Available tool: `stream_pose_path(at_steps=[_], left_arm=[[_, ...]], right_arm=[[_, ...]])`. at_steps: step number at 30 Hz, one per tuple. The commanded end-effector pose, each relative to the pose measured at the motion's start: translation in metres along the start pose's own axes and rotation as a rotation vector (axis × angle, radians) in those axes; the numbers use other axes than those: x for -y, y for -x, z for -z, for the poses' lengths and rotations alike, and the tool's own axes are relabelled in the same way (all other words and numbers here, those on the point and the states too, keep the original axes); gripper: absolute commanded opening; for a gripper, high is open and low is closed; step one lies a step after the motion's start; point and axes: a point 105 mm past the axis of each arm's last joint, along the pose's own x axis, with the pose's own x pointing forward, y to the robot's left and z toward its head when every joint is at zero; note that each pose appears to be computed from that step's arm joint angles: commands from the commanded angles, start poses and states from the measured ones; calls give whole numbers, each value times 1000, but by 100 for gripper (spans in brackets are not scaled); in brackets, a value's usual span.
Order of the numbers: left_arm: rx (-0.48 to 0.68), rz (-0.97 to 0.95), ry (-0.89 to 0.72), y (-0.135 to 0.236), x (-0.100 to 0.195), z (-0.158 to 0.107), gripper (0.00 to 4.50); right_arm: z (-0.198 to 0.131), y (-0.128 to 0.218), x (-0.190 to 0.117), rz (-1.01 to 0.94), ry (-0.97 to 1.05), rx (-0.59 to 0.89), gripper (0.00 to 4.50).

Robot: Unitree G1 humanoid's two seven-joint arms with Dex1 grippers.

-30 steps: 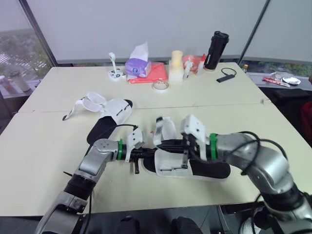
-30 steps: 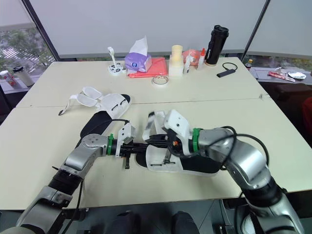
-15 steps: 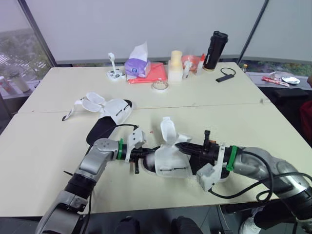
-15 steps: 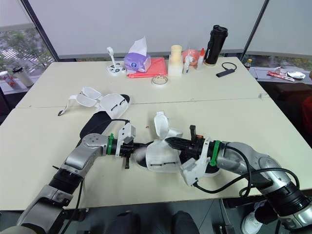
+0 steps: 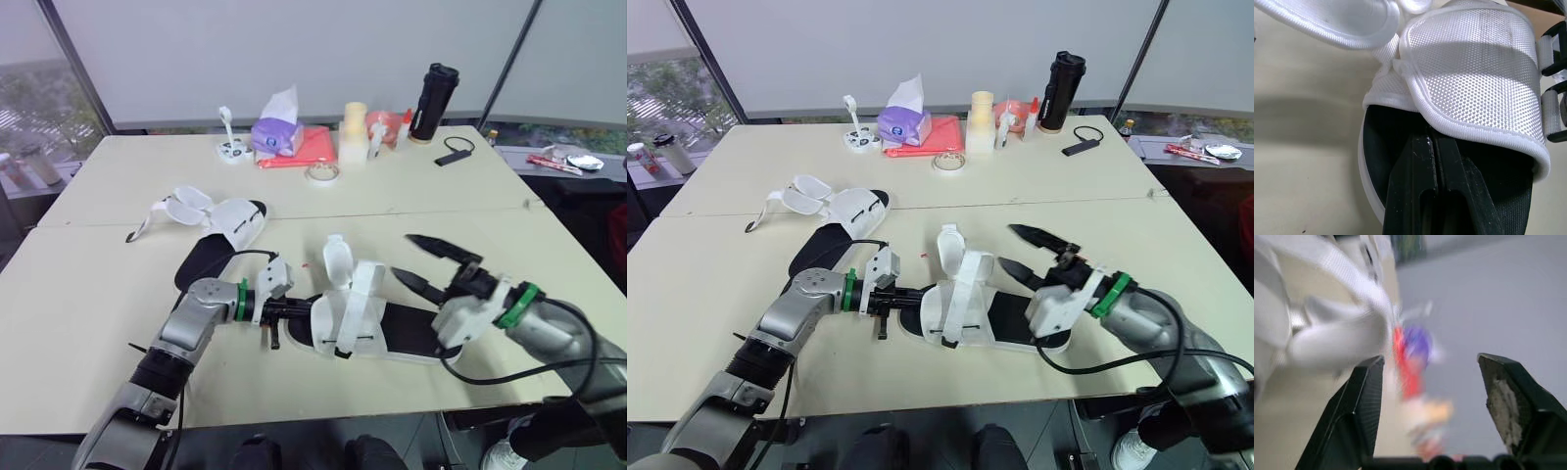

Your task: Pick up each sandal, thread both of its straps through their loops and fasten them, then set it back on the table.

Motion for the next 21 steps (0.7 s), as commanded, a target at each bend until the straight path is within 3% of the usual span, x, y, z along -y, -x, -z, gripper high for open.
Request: stream_pose_path(at_steps=[1, 4, 7, 13, 17, 21], left_arm=[[-6, 8, 3, 2, 3, 2, 0], [-1, 22, 3, 1, 5, 1, 0], [-4, 35, -1, 0, 6, 1, 0], [-3, 29, -10, -2, 3, -2, 0], [2, 30, -14, -3, 3, -4, 0], [7, 33, -15, -4, 7, -6, 0]], right_arm=[[1, 14, 20, 22, -476, -69, 332], [-18, 23, 19, -95, -783, -58, 332], [-43, 38, -5, -352, -980, -73, 332], [-89, 55, -44, -669, -1374, -91, 332], [-95, 56, -73, -711, -1486, -149, 332], [-82, 38, -98, -631, -1574, -179, 332]])
